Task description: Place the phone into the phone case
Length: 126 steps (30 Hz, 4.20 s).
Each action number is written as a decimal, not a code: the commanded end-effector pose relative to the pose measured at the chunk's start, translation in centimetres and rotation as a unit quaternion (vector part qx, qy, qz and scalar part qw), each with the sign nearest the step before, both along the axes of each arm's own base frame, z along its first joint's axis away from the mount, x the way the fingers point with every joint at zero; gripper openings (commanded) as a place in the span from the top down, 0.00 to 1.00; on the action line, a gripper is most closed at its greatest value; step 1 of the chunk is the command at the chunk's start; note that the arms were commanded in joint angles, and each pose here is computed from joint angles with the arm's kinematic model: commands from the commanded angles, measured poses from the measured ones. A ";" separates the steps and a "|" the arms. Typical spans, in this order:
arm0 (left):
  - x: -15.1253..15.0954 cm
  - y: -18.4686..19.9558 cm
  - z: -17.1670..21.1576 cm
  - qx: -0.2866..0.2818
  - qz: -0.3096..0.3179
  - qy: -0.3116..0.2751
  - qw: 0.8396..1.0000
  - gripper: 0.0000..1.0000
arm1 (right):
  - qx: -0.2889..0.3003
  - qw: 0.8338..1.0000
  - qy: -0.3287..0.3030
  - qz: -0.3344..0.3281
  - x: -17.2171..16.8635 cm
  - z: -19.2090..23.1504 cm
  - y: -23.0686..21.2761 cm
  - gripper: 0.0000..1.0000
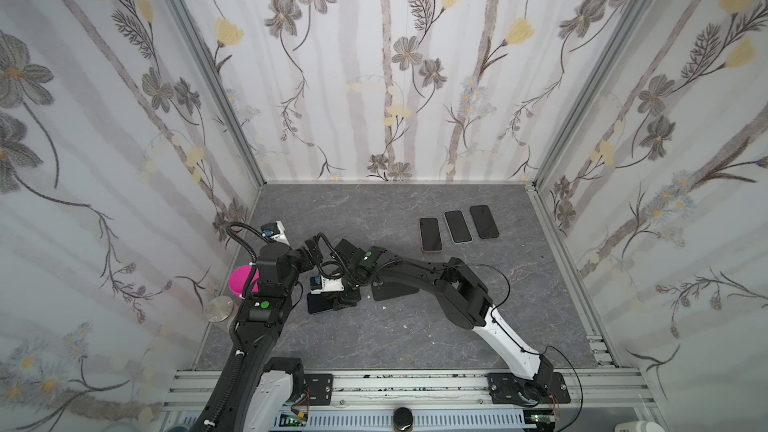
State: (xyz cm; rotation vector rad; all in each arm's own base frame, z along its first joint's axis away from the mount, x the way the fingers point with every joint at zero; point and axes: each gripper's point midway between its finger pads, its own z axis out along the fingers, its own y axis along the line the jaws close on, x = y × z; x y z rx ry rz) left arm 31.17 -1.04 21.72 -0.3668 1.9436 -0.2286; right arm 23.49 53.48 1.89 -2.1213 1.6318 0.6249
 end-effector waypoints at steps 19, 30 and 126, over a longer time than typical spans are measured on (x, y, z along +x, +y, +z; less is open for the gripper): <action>0.1 0.2 1.1 -0.002 0.004 -0.022 1.000 0.00 | -0.083 0.996 -0.026 -0.023 0.4 0.5 -3.8 0.50; -0.1 0.4 1.3 0.001 0.009 -0.025 1.000 0.00 | -0.028 0.998 -0.041 -0.028 0.6 2.9 -2.7 0.51; -8.0 -28.6 0.7 -0.266 -0.563 0.128 0.772 0.88 | 0.120 0.963 -0.107 -0.217 -0.1 19.1 -25.8 0.54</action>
